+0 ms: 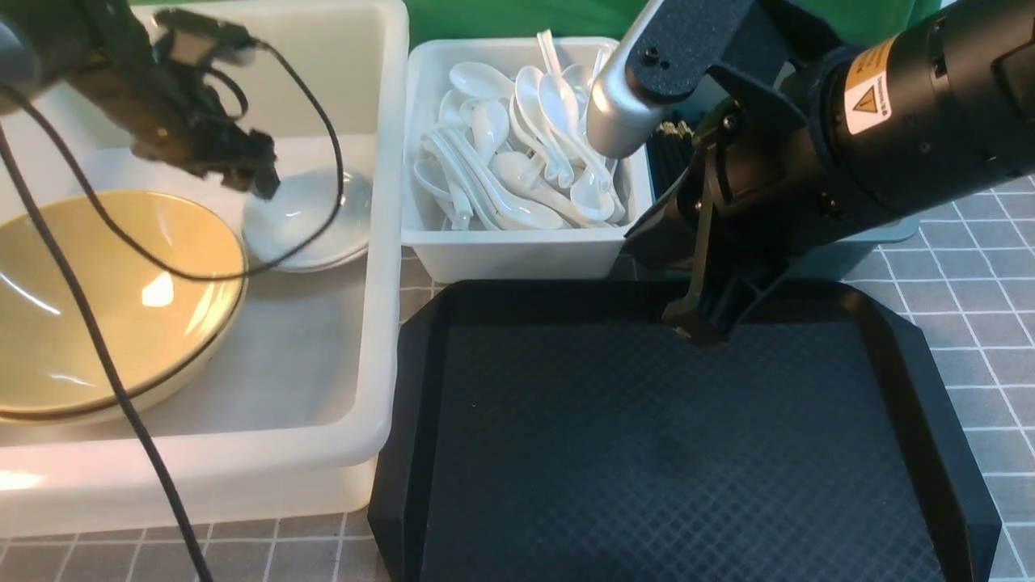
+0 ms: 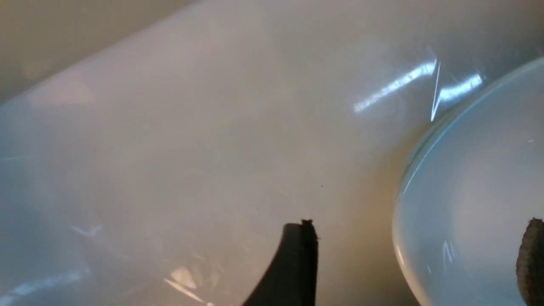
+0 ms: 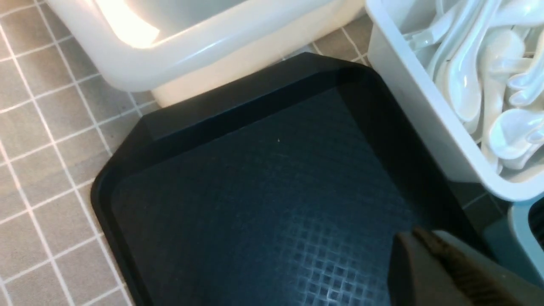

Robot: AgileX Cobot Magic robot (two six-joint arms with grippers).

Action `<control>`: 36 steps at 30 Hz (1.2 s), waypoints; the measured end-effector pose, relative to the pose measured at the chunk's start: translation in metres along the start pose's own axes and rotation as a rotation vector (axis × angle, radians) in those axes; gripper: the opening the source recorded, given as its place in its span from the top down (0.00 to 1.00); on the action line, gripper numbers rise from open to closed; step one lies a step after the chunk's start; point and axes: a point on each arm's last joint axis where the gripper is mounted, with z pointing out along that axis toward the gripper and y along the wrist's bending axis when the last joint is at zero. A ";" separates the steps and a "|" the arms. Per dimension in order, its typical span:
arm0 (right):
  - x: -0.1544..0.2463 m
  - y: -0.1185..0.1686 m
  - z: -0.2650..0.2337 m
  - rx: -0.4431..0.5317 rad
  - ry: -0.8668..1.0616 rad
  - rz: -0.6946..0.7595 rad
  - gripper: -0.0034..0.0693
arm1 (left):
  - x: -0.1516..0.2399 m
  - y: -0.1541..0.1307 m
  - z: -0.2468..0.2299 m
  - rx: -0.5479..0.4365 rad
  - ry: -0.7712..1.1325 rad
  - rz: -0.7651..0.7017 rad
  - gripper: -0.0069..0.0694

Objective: On grey table put chopsticks spoon bowls plates into blue grey white boxes.

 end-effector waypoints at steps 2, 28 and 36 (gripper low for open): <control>0.001 0.000 0.000 -0.002 0.006 0.000 0.89 | -0.005 0.002 -0.008 -0.008 0.004 -0.007 0.10; 0.027 0.015 -0.110 0.065 -0.201 0.077 0.87 | 0.072 -0.101 -0.289 0.030 -0.224 -0.023 0.92; 0.074 0.029 -0.119 0.122 -0.377 0.078 0.86 | 0.172 -0.129 -0.280 0.029 -0.276 -0.113 0.92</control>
